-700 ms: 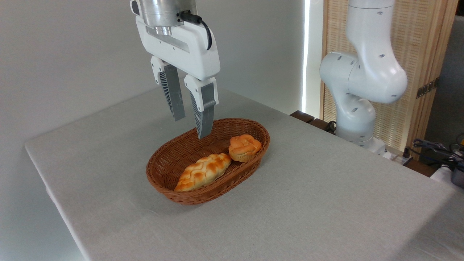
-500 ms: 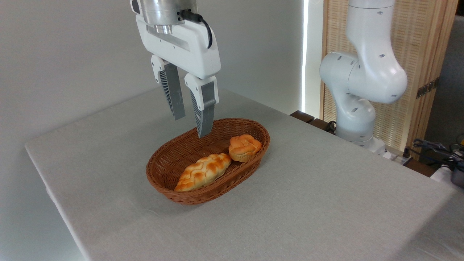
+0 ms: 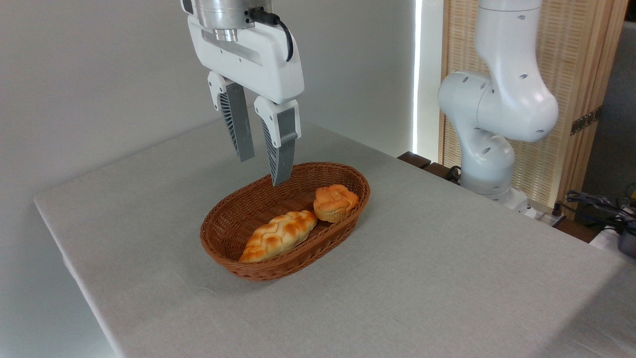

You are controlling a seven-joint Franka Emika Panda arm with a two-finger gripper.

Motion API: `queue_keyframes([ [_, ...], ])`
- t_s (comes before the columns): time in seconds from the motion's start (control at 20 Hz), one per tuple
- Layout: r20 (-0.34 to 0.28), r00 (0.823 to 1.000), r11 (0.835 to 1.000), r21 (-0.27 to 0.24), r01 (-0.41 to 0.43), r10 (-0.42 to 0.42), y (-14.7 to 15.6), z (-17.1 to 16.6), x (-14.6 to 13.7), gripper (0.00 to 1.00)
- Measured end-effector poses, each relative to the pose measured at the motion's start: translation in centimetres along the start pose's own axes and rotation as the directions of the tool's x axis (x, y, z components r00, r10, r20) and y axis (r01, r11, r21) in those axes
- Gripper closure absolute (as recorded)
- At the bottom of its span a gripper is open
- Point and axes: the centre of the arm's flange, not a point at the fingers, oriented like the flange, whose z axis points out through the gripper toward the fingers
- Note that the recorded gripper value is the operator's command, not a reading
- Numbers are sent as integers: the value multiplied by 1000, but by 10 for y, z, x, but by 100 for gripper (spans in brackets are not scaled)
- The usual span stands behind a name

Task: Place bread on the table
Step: 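Move the open gripper over the round golden bun in the basket, then lower the gripper onto the round bun and close on it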

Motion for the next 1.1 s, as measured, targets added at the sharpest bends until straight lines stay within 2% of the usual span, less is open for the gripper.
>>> queue_keyframes([
  [0.25,27,1000,1000,-27,2,-1,9,8,-11,0],
  [0.55,77,997,997,-74,-11,17,54,32,-45,0],
  [0.7,115,992,994,-103,-38,50,85,57,-59,0],
  [0.85,151,981,989,-109,-103,119,124,95,-49,0],
  [1.1,173,970,978,-150,-144,170,150,142,-47,0],
])
